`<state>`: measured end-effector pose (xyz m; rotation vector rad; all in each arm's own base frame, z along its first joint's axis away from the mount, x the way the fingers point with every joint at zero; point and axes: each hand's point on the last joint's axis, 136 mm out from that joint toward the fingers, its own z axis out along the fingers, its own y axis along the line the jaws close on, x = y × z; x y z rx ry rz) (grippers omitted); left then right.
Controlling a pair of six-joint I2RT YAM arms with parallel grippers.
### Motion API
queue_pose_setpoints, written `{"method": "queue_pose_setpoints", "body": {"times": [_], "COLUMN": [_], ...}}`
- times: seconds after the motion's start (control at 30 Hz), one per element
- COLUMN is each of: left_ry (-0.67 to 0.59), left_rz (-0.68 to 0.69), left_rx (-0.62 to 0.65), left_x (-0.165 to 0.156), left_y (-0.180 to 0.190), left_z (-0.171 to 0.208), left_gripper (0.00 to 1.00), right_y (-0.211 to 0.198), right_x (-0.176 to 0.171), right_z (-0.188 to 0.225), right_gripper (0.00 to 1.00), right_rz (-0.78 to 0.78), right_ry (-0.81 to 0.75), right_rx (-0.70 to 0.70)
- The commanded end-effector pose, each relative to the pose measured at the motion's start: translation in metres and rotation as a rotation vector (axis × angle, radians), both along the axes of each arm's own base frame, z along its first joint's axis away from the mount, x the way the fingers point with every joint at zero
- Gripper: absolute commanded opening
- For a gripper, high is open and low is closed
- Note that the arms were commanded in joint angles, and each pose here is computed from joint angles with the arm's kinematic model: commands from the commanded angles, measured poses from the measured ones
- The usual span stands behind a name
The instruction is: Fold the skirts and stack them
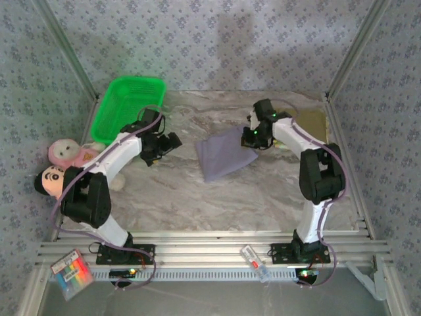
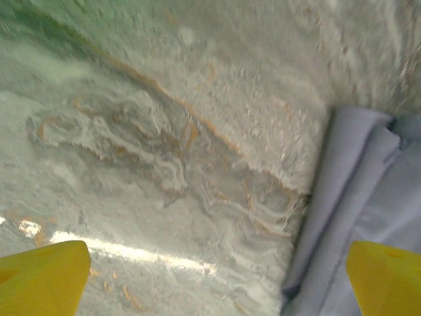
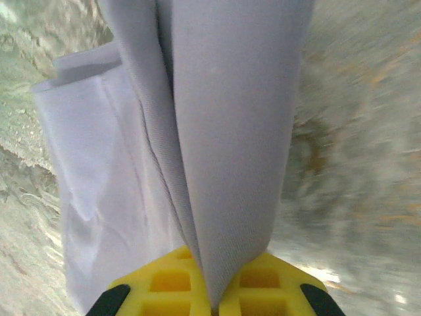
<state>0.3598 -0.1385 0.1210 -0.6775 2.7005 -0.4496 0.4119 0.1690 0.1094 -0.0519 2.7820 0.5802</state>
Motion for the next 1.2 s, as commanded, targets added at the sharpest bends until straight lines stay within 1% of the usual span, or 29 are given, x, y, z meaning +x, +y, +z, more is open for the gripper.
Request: {"method": "queue_pose_setpoints", "body": {"times": [0.0, 0.17, 0.33, 0.5, 0.67, 0.87, 0.97, 1.07, 1.13, 1.17], "left_ry": [-0.069, -0.047, -0.012, -0.001, 0.000, 0.009, 0.020, 0.026, 0.028, 0.031], "left_rz": [0.042, 0.025, 0.019, 0.016, 0.010, 0.004, 0.001, -0.006, -0.010, -0.010], "left_rx": [-0.008, -0.025, -0.043, -0.065, -0.086, -0.097, -0.102, -0.106, -0.106, -0.104], "left_x": [0.013, 0.017, 0.018, 0.021, 0.025, 0.024, 0.024, 0.023, 0.022, 0.022], "left_y": [0.001, -0.004, -0.010, -0.015, -0.021, -0.024, -0.026, -0.029, -0.030, -0.031], "left_z": [0.016, 0.010, 0.002, 0.001, 0.002, 0.000, -0.003, -0.004, -0.004, -0.006], "left_gripper": [1.00, 1.00, 1.00, 1.00, 1.00, 1.00, 1.00, 1.00, 1.00, 1.00], "right_y": [-0.033, -0.064, -0.087, -0.100, -0.107, -0.117, -0.131, -0.150, -0.172, -0.185], "right_x": [-0.004, 0.014, 0.030, 0.041, 0.052, 0.060, 0.066, 0.071, 0.076, 0.079], "right_z": [0.033, 0.063, 0.083, 0.104, 0.132, 0.180, 0.199, 0.208, 0.199, 0.189], "right_gripper": [0.00, 0.00, 0.00, 0.00, 0.00, 0.00, 0.00, 0.00, 0.00, 0.00], "right_rz": [0.093, 0.114, 0.099, 0.089, 0.046, 0.008, -0.025, -0.061, -0.088, -0.106], "right_ry": [-0.042, -0.097, -0.135, -0.164, -0.216, -0.316, -0.362, -0.391, -0.386, -0.370], "right_rx": [-0.109, -0.161, -0.157, -0.124, -0.062, 0.010, 0.035, 0.054, 0.052, 0.056]}}
